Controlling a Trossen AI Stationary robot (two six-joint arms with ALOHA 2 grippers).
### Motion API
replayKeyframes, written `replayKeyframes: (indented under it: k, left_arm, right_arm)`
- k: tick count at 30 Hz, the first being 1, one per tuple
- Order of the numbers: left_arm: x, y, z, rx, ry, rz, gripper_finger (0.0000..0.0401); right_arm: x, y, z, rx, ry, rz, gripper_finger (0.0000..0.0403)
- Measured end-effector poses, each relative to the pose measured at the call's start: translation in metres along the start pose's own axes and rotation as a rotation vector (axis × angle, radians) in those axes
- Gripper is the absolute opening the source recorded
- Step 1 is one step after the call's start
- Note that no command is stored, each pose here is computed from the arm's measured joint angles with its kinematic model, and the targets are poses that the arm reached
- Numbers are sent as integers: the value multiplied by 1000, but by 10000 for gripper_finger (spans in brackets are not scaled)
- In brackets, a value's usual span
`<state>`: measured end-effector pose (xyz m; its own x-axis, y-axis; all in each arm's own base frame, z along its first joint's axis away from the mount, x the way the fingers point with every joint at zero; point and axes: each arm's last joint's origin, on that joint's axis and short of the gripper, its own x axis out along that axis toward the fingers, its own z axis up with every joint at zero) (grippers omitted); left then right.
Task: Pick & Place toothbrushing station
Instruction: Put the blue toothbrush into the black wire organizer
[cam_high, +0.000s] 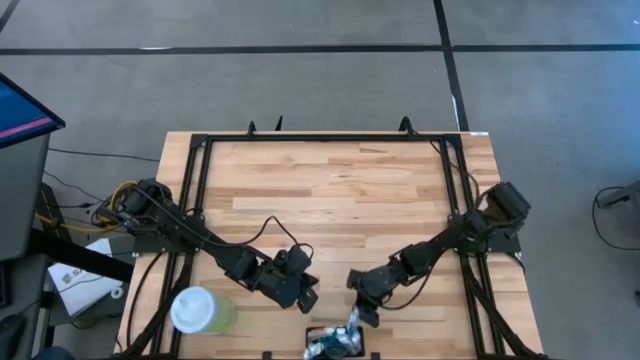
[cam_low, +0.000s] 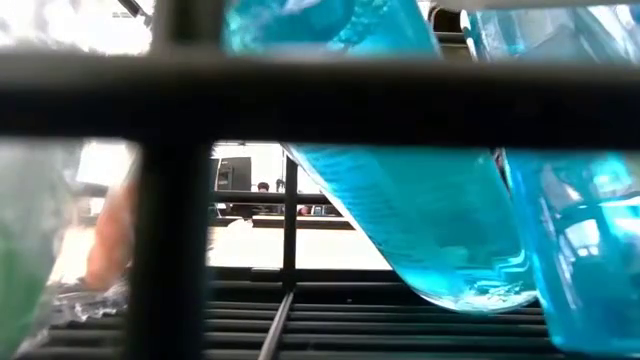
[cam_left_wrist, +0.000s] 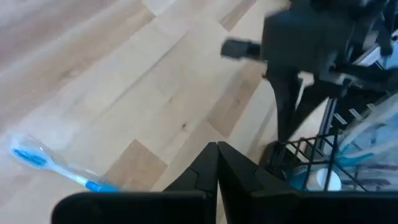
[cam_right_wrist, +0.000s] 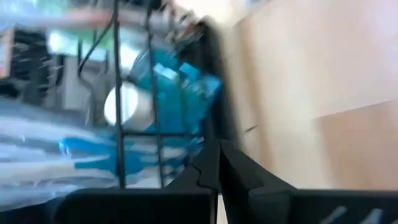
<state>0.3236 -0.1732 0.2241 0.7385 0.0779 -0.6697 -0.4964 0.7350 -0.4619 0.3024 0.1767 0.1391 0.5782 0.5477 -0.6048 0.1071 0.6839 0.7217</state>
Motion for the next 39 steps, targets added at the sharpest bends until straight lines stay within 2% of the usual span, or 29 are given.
replayKeyframes:
  k: [8, 18, 25, 35, 37, 39]
  left_arm:
    - [-3, -4, 12, 73, -126, -11, 1]
    - [-27, -10, 59, 136, -336, -120, 1]
    - [-49, -2, 88, 119, -440, -108, 1]
    - [-48, 16, 118, 53, -504, -55, 1]
    - [-49, 14, 122, 73, -510, -103, 1]
    - [-53, 5, 125, 156, -515, -231, 1]
  right_arm:
    - [-45, 4, 23, -44, -95, -117, 0]
    - [-94, 9, 38, -63, -188, -185, 0]
    - [-129, 20, 47, -83, -305, -142, 0]
    - [-170, 40, 46, -81, -426, -40, 0]
    - [-179, 45, 44, -86, -458, -14, 0]
    - [-188, 51, 43, -93, -500, 21, 0]
